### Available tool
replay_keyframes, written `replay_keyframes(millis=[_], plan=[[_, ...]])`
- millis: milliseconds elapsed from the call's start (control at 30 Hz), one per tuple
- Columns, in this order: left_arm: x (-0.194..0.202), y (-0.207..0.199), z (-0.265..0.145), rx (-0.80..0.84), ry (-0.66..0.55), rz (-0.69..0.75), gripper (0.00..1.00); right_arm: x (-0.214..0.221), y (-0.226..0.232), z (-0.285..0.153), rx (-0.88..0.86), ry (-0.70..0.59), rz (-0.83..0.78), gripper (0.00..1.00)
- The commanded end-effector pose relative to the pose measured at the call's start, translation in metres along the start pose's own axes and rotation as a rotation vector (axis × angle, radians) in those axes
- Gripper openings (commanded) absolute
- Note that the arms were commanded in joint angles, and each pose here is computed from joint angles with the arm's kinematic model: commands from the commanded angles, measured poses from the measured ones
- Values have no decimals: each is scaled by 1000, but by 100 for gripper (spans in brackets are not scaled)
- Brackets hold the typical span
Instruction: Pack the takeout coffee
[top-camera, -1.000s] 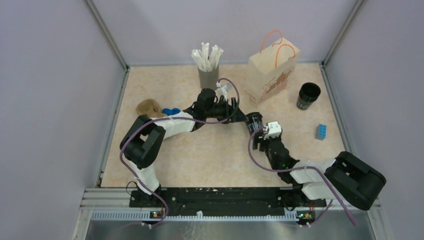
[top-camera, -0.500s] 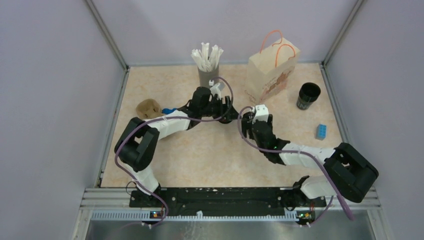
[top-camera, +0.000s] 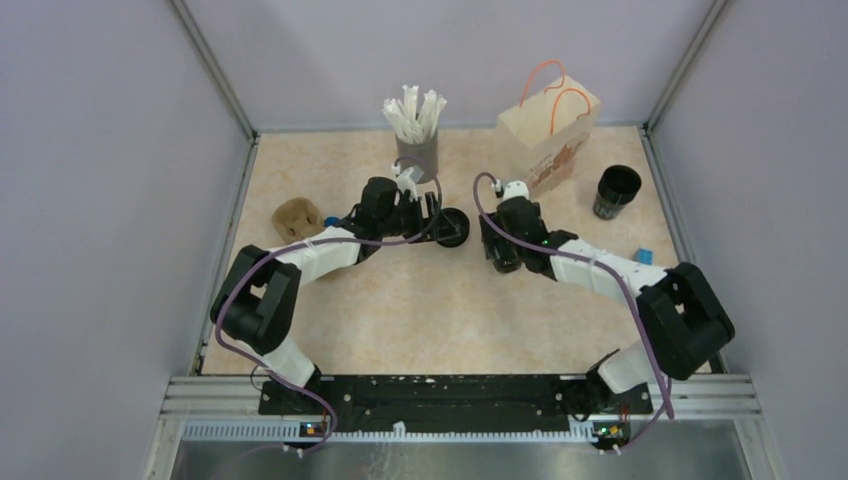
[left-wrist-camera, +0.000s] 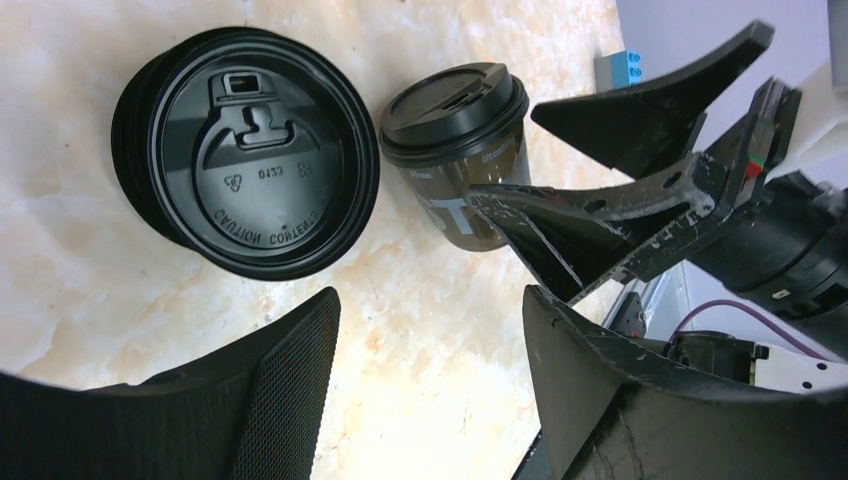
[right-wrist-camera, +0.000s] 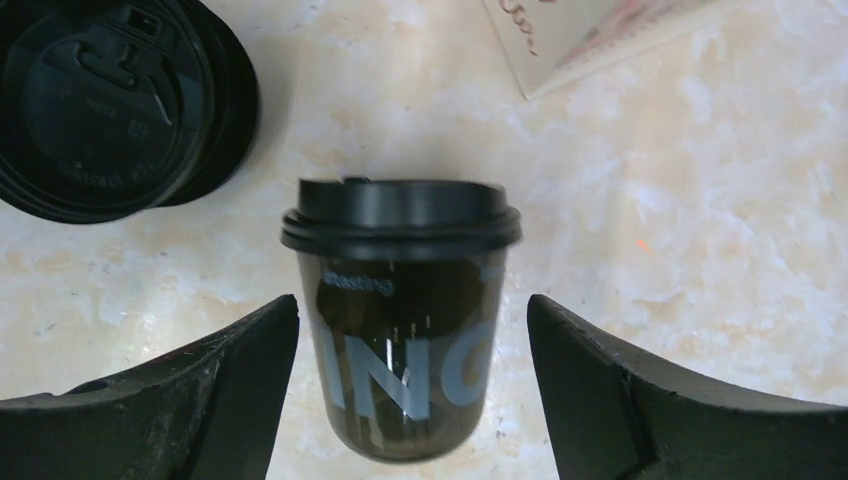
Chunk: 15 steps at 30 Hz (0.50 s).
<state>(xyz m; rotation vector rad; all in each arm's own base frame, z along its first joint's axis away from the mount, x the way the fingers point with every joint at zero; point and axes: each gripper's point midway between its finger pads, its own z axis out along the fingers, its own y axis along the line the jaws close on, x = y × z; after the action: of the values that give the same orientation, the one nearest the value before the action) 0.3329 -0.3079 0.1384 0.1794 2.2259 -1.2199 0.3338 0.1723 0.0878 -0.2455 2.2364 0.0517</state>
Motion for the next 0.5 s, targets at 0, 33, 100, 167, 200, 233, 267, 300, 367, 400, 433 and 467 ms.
replay_keyframes(millis=[0, 33, 100, 167, 200, 233, 267, 300, 367, 400, 433, 467], plan=[[-9, -11, -9, 31, -47, 29, 73, 2, 13, 7, -64, 117, -86, 83], [-8, -10, -9, 28, -45, 25, 73, 5, 13, 11, -55, 141, -89, 83], [-7, -9, -10, 28, -42, 22, 73, 9, 11, 19, -29, 184, -104, 82], [-6, -9, -11, 30, -41, 19, 72, 14, 10, 26, -16, 210, -116, 80], [-5, -9, -11, 29, -39, 20, 72, 16, 10, 28, -13, 215, -119, 78], [-5, -9, -12, 29, -39, 20, 72, 17, 10, 29, -13, 214, -118, 75], [-5, -10, -13, 29, -38, 19, 72, 16, 10, 29, -16, 202, -114, 72], [-5, -10, -13, 30, -36, 17, 72, 17, 9, 27, -18, 191, -110, 69], [-5, -15, -15, 44, -30, 4, 72, 12, 8, 22, -25, 135, -99, 66], [-5, -19, -16, 55, -24, -6, 71, 9, 7, 18, -34, 101, -97, 66], [-5, -23, -18, 68, -21, -19, 71, 4, 6, 11, -48, 59, -94, 65], [-4, -26, -18, 83, -15, -36, 71, -5, 6, 7, -64, -3, -90, 65]])
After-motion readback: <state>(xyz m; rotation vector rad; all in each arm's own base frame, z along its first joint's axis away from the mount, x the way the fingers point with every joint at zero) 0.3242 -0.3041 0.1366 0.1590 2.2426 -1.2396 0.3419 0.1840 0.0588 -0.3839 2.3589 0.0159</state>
